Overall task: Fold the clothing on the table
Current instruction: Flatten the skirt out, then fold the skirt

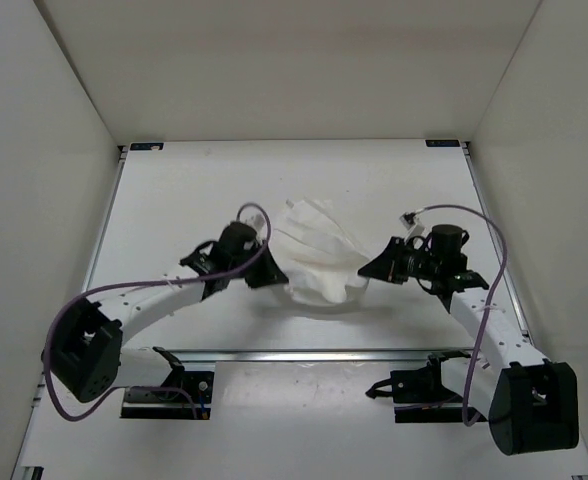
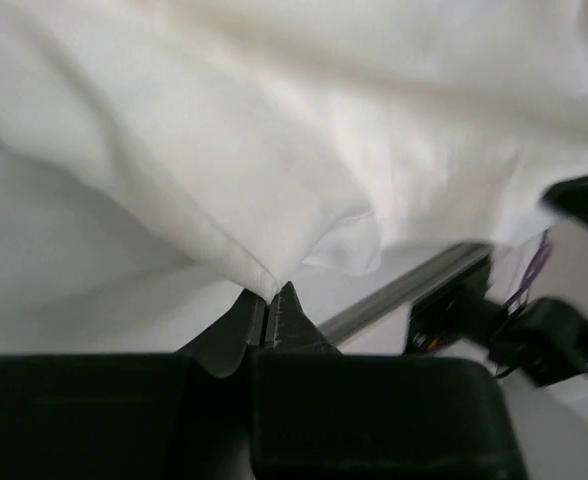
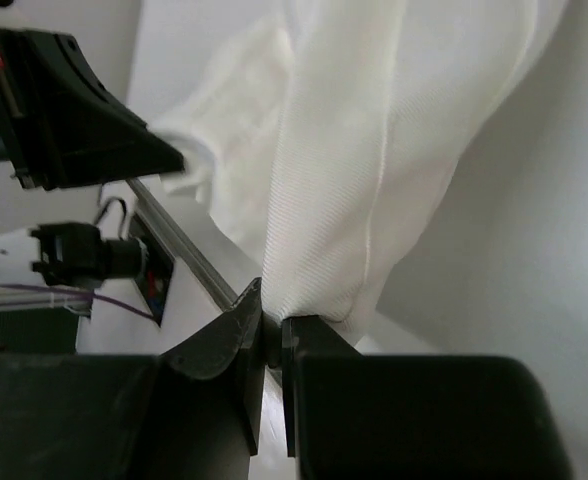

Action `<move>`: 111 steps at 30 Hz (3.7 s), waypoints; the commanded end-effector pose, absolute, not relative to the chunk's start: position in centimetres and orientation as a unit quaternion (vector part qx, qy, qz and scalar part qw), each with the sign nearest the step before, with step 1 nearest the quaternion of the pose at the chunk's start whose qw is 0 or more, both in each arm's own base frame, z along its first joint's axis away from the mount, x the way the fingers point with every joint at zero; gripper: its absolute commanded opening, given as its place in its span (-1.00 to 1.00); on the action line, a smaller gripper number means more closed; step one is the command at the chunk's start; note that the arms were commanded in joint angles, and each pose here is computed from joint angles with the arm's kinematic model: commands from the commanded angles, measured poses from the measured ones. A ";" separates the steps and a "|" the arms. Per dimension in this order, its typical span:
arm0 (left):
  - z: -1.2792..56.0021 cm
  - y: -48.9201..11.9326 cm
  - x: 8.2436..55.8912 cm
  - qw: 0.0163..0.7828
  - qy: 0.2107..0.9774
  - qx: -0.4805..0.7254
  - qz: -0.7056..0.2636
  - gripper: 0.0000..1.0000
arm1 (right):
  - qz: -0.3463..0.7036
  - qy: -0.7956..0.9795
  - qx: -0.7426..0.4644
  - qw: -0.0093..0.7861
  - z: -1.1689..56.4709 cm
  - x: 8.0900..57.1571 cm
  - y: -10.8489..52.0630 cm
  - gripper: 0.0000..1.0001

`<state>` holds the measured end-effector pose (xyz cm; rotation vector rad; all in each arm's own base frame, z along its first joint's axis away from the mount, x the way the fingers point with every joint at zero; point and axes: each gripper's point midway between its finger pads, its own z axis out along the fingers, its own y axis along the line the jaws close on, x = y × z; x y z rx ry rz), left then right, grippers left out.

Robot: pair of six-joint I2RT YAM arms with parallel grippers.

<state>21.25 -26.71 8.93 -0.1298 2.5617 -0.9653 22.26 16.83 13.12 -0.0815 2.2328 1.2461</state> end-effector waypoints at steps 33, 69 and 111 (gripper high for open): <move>38.1 -13.2 43.4 0.483 0.833 -0.031 -0.267 -1.00 | 0.559 0.724 -0.106 0.390 37.1 39.8 17.6 -1.00; 5.0 -15.1 28.2 0.315 0.940 -0.006 -0.131 0.37 | 0.170 0.902 -0.129 0.376 7.4 28.1 14.5 0.10; 5.2 -14.6 27.3 0.315 0.934 -0.043 -0.162 0.28 | 0.368 0.875 0.062 0.307 9.2 24.6 13.8 -1.00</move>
